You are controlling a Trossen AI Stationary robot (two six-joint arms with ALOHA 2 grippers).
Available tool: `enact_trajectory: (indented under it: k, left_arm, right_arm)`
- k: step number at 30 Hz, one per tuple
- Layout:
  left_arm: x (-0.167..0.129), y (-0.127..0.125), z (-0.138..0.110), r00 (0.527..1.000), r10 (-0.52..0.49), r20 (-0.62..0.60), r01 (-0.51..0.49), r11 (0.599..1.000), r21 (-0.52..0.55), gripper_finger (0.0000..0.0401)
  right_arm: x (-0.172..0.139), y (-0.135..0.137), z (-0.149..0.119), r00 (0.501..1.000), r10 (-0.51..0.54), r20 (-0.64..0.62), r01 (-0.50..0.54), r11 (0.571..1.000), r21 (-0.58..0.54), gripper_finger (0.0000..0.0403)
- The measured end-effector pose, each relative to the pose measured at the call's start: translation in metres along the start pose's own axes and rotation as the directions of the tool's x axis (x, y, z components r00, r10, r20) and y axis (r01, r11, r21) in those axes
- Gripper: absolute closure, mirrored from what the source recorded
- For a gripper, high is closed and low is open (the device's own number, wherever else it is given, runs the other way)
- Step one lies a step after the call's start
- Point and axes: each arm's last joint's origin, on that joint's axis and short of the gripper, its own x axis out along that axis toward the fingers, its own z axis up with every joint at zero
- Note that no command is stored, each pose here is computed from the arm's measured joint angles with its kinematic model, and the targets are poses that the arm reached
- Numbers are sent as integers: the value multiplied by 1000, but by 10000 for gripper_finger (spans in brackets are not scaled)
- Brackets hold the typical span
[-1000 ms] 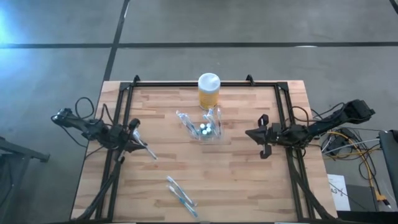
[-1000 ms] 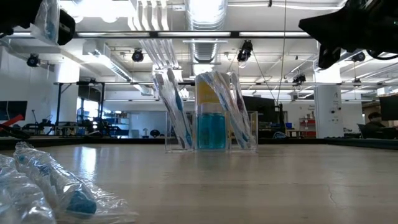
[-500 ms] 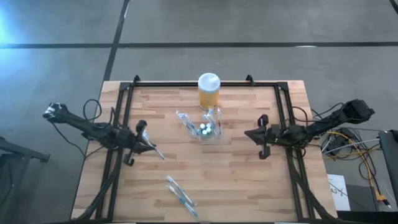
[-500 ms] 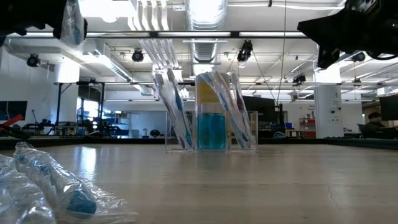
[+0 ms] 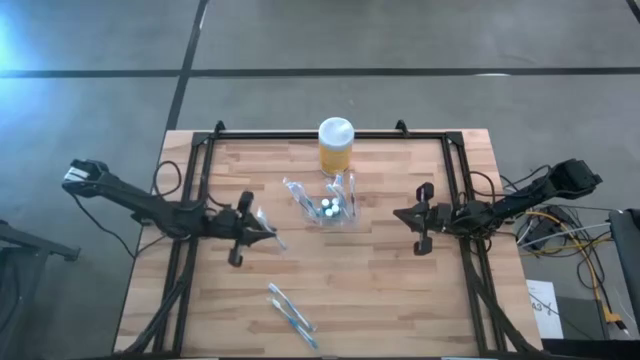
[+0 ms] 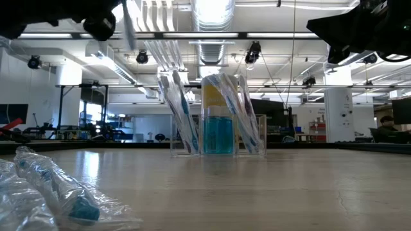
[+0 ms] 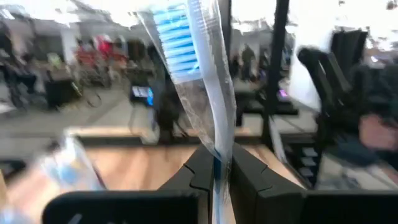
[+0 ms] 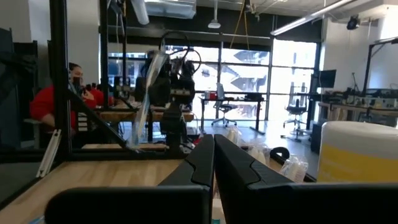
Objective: Pick & Place toothbrushing station
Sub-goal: Put the blue toothbrush into the transparent organizer
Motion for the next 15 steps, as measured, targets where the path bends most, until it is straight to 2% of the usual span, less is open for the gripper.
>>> enact_trajectory:
  k: [4, 7, 10, 13, 15]
  left_arm:
    - [21, 4, 1, 996, 85, -14, -84, 994, 72, 376]
    - [39, 12, 0, 973, 229, -25, -224, 967, 120, 376]
    - [54, 24, -8, 939, 343, -7, -340, 934, 113, 376]
    - [64, 35, -18, 921, 388, 33, -389, 918, 71, 376]
    - [69, 42, -29, 909, 416, 7, -415, 906, 78, 377]
  right_arm:
    - [0, 0, 0, 1000, 0, 3, 0, 1000, -10, 394]
    - [0, 0, 0, 1000, -1, 4, 1, 1000, -10, 394]
    - [0, 0, 1, 1000, -1, 7, 1, 1000, -3, 394]
    - [0, 0, 1, 1000, 0, 8, 0, 1000, 17, 394]
    - [0, 0, 2, 1000, -1, 17, 1, 1000, 25, 394]
